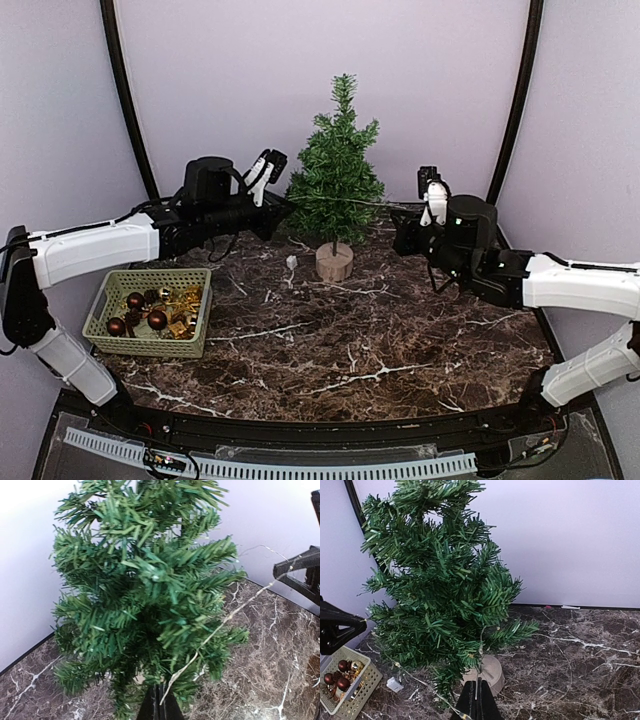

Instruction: Decorate the small christmas tree

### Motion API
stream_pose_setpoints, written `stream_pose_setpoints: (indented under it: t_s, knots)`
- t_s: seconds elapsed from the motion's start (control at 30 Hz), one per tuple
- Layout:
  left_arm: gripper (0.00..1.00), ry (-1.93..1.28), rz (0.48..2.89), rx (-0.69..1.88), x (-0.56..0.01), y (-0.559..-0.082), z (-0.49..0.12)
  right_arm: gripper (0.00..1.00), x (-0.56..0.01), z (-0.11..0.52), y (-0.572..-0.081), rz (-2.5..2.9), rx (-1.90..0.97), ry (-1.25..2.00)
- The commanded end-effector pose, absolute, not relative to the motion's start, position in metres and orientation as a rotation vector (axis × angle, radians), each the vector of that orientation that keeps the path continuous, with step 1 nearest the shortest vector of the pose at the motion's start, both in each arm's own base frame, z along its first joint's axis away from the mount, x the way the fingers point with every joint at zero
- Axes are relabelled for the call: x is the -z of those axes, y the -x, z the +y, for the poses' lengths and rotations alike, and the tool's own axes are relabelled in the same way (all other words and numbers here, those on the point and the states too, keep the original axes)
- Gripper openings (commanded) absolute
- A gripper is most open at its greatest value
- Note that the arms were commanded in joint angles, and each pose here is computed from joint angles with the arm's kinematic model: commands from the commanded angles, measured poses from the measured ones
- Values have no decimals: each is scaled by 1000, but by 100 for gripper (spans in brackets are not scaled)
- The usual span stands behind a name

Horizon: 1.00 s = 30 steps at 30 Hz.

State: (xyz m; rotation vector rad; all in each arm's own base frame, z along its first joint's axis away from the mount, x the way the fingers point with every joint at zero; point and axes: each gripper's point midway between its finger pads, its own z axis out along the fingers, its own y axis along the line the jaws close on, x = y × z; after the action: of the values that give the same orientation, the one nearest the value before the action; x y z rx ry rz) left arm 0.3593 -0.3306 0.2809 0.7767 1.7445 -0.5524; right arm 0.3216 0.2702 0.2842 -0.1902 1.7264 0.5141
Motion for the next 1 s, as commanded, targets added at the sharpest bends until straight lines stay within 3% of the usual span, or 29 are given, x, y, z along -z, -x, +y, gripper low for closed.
stream_pose_setpoints:
  t_s: [0.0, 0.43, 0.97]
  knots:
    - [0, -781, 1700, 534, -296, -375, -329, 0, -295, 285, -317, 1703, -561, 204]
    - [0, -851, 1647, 579, -305, -393, -342, 0, -275, 287, -310, 1754, -572, 184]
    - [0, -843, 1606, 590, -321, -402, -338, 0, -299, 285, -297, 1705, -614, 195]
